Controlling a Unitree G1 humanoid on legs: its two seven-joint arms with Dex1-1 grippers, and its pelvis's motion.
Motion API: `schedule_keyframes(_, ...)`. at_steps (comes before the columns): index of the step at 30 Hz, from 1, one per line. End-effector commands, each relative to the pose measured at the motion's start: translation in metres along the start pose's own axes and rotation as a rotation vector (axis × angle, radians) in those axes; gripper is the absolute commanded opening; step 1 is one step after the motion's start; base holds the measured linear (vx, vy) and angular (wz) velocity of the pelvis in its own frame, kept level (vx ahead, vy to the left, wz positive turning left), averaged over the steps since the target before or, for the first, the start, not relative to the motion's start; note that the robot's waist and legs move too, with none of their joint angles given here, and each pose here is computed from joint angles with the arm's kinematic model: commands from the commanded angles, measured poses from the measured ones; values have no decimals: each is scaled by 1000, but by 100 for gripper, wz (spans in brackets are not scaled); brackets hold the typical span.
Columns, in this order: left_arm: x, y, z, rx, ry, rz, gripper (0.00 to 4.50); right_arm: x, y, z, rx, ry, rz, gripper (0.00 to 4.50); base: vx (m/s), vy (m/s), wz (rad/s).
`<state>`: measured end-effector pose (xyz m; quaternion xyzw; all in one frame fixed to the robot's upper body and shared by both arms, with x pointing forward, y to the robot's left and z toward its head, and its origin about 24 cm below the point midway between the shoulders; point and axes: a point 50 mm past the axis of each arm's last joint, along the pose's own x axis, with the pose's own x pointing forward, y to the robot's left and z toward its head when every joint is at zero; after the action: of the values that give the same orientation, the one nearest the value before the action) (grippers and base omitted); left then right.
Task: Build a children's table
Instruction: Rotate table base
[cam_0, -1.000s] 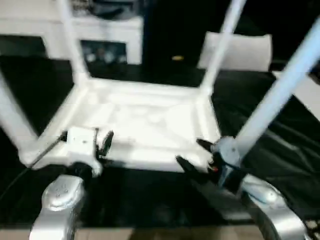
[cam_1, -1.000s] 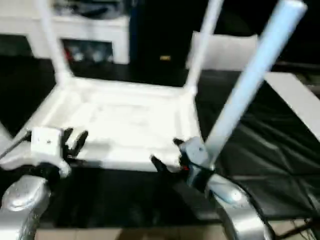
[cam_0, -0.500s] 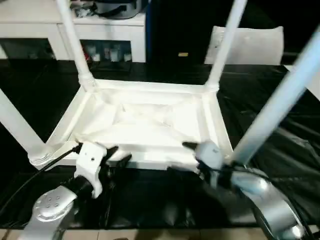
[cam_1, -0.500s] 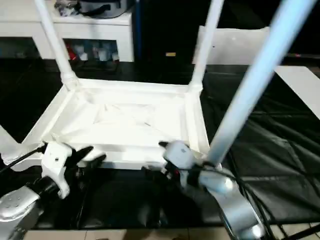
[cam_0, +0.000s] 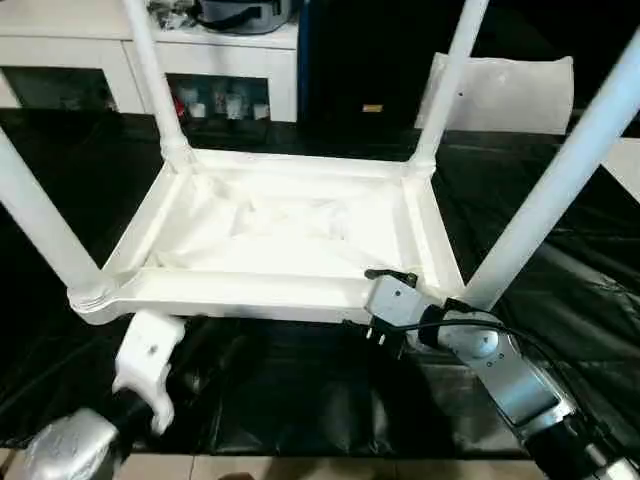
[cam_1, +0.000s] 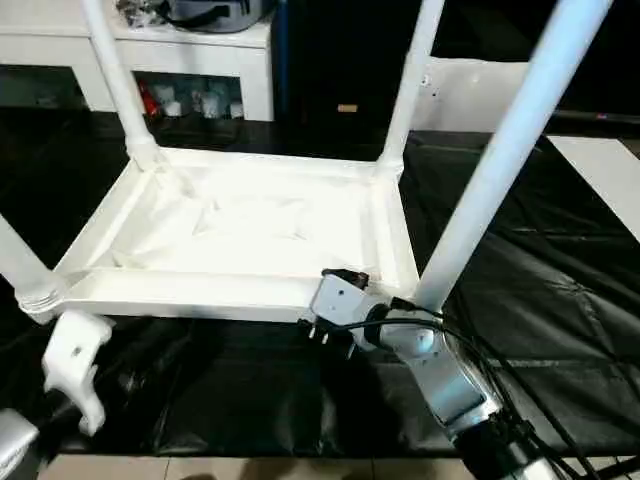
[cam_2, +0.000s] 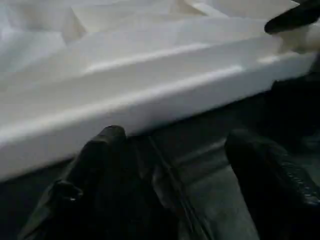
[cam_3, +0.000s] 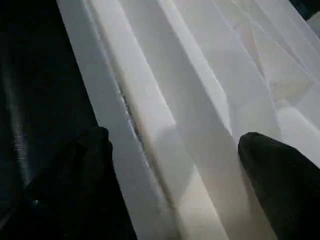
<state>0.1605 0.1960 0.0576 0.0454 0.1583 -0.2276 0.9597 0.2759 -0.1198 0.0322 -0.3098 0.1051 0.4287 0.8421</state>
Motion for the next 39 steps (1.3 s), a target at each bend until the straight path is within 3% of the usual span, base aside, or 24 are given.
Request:
schedule_keyframes(1, -5, 2, 3, 14, -25, 29, 396, -7, -19, -2, -20, 21, -68, 450, 0, 0, 0)
schedule_keyframes(3, -10, 6, 1, 18, -39, 89, 406, -13, -28, -14, -47, 70, -115, 450, 0, 0, 0)
schedule_keyframes(10, -18, 25, -1, 42, -74, 268, 447, -29, -55, -30, -15, 136, -290, 450, 0, 0, 0)
schedule_keyframes(12, -20, 36, -1, 37, -93, 355, 447, -43, -68, -46, 2, 205, -389, 450, 0, 0, 0)
schedule_keyframes(15, -19, 40, 1, 47, -111, 362, 447, -50, -72, -52, 20, 207, -422, 450, 0, 0, 0)
schedule_keyframes(19, -14, 49, 9, 60, -144, 376, 447, -46, -56, -36, 158, 33, -349, 450, 0, 0, 0)
schedule_keyframes(21, -12, 53, 10, 61, -151, 391, 447, -45, -52, -33, 190, 5, -333, 450, 0, 0, 0)
schedule_keyframes(24, -6, 72, 19, 61, -187, 470, 447, -39, -30, -17, 363, -129, -243, 450, 0, 0, 0)
schedule_keyframes(28, -3, 90, 26, 39, -223, 527, 447, -34, -4, 4, 487, -259, -125, 450, 0, 0, 0)
schedule_keyframes(32, 6, 104, 34, 27, -268, 551, 447, -29, 11, 11, 512, -279, -71, 450, 0, 0, 0)
schedule_keyframes(37, 21, 112, 42, 4, -318, 491, 447, -26, 13, 12, 524, -259, -82, 450, 0, 0, 0)
schedule_keyframes(39, 32, 113, 45, 28, -311, 404, 447, -23, 12, 3, 559, -157, -117, 450, 0, 0, 0)
